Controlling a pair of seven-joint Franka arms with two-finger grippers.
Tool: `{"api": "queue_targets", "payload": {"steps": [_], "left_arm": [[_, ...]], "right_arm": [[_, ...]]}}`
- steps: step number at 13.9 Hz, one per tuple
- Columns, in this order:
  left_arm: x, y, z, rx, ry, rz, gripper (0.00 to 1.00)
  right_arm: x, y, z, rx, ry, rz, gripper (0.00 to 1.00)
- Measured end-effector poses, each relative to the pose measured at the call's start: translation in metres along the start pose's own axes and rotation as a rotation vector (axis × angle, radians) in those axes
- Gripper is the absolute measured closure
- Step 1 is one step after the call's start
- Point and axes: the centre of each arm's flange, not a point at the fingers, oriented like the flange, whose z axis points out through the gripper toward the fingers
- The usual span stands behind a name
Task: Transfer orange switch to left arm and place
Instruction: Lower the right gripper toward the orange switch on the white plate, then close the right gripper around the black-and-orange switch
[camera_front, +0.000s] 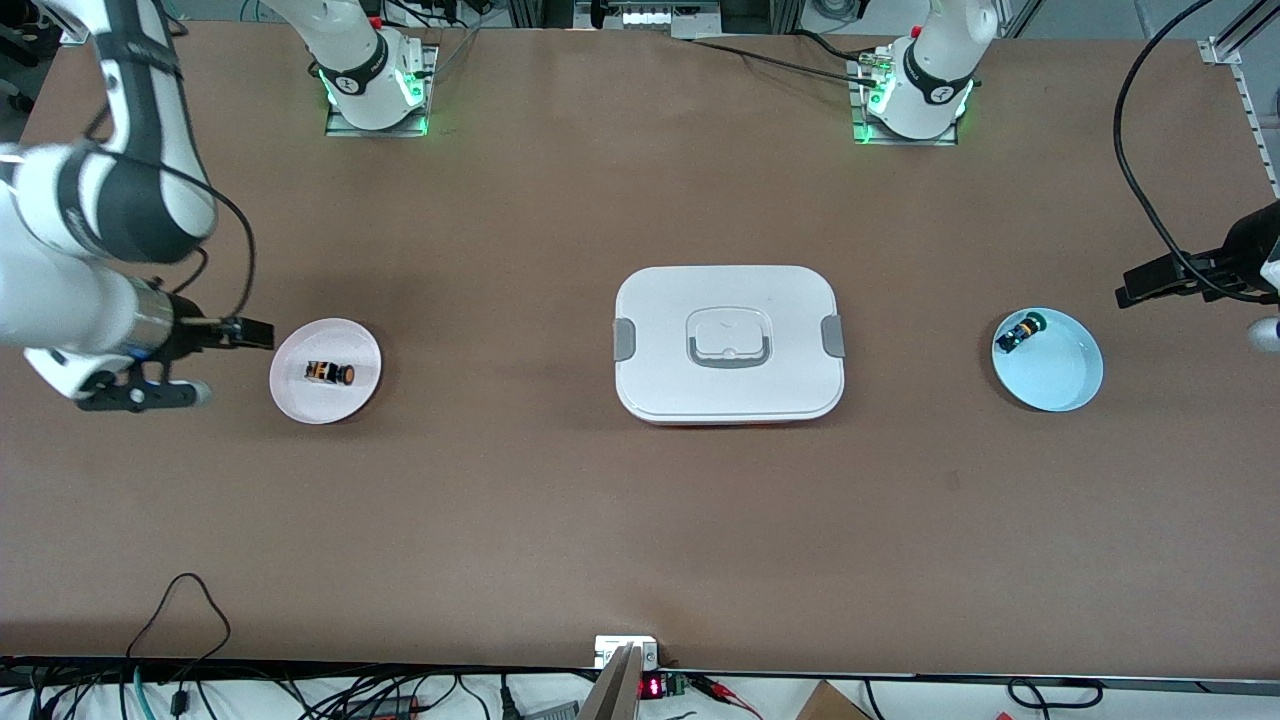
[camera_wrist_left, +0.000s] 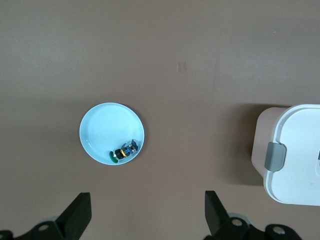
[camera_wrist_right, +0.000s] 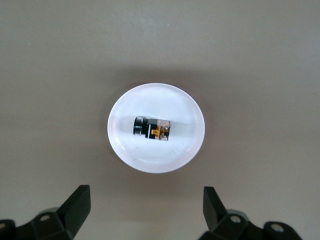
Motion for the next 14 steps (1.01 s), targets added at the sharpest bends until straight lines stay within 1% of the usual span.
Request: {"api": "queue_targets", "payload": {"steps": [4, 6, 7, 9, 11, 14], "left_arm": [[0.000, 0.000, 0.000, 0.000, 0.000, 0.000, 0.00], [0.000, -0.001, 0.000, 0.000, 0.000, -0.001, 0.00], [0.000, -0.001, 0.000, 0.000, 0.000, -0.002, 0.00], [0.000, -0.003, 0.000, 0.000, 0.000, -0.005, 0.00], [0.000, -0.003, 0.000, 0.000, 0.000, -0.005, 0.00], [0.000, -0.004, 0.000, -0.001, 0.000, -0.007, 0.00]], "right_arm": [[0.012, -0.001, 0.038, -0.005, -0.054, 0.000, 0.00], [0.014, 0.001, 0.054, -0.006, -0.060, 0.003, 0.00], [0.015, 0.002, 0.065, -0.007, -0.048, 0.005, 0.00], [0.012, 0.010, 0.097, -0.006, -0.007, 0.016, 0.00], [0.002, 0.015, 0.129, -0.006, 0.034, 0.023, 0.00], [-0.008, 0.014, 0.146, -0.007, 0.092, 0.022, 0.00]]}}
